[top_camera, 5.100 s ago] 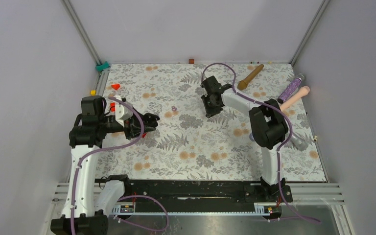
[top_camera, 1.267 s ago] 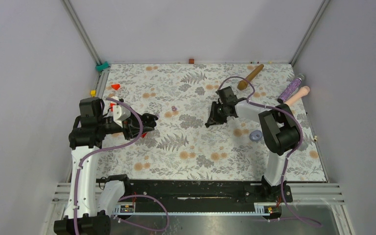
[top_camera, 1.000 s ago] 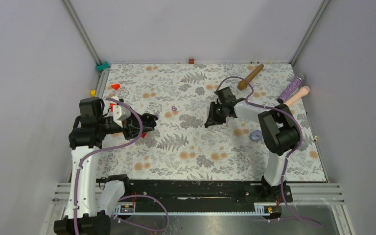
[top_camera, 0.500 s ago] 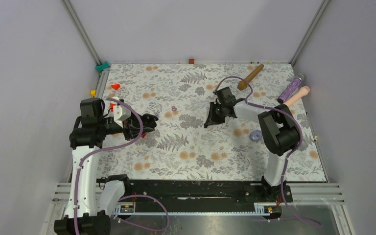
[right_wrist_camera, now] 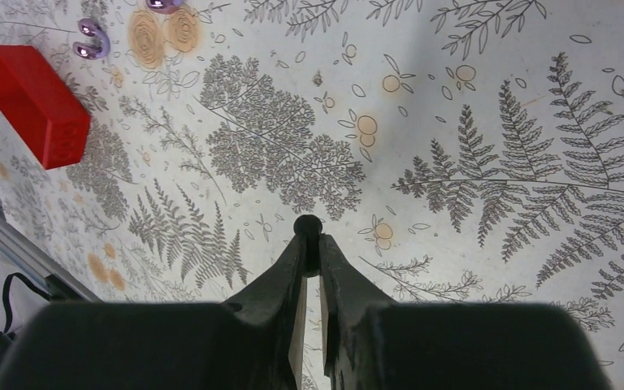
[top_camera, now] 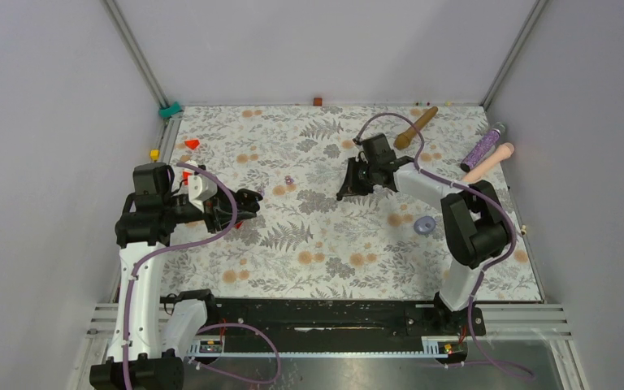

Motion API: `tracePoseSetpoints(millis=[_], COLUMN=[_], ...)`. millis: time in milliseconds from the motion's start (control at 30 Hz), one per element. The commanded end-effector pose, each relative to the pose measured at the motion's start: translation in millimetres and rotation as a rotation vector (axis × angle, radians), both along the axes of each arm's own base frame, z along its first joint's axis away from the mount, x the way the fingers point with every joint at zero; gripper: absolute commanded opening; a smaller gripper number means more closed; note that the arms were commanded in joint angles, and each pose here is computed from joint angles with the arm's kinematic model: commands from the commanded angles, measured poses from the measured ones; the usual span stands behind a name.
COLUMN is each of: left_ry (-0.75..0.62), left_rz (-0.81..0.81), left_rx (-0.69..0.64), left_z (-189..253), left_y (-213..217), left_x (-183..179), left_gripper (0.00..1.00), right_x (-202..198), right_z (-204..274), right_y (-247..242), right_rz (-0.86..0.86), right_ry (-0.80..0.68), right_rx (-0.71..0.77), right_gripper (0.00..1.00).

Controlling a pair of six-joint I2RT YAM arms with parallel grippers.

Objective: Insert the wireless bluetooth earbuds into the charging case
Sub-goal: Pick up the earbud from the center of the board.

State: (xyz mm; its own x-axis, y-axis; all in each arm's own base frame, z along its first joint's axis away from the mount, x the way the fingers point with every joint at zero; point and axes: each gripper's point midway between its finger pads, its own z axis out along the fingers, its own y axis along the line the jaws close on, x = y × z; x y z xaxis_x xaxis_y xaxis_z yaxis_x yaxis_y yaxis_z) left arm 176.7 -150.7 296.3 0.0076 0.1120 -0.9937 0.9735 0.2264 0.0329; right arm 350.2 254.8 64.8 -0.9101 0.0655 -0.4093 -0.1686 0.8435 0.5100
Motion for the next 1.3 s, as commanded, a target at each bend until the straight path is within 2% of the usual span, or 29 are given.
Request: tracePoseSetpoints(millis=[0,233,367,467,633,1067,1267], left_ry=[-0.069,-0.07,-0.079,-0.078,-0.066,-0.074,-0.049], left_rz=[-0.038,-0.045,-0.049,-0.047,-0.054,-0.065,-0.08], left_rx=[-0.024,-0.029,-0.031,-0.029,-0.037,-0.044,-0.062], left_z=[9.0,8.9,9.1,8.4,8.1,7.7,7.8], left_y=[-2.3,-2.6,-2.9,-2.7,-3.1,-3.6,-4.5], left_x=[-4.1,-4.0,-5.5,-5.4,-4.7,-4.1,-3.6], left_gripper=[0.0,0.0,0.07,0.0,0.0,0.0,0.0], right_x=[9.6,16.9,19.2,21.2,24.4,17.7,6.5], right_z=[43.1,59.8,64.1,69.8,85.7,168.0,226.1], right_y=[3.9,-5.1,-8.3,-11.0,-13.2,-10.7,-8.6], right_rz=[0.027,0.004,-0.004,-0.01,-0.01,0.074,0.13], right_ry=[-0.08,-0.106,-0.103,-0.111,-0.138,-0.336,-0.47], right_rx=[0.054,0.083,0.102,0.114,0.142,0.215,0.271], right_gripper=[0.13,0.13,0.13,0.13,0.13,0.13,0.13])
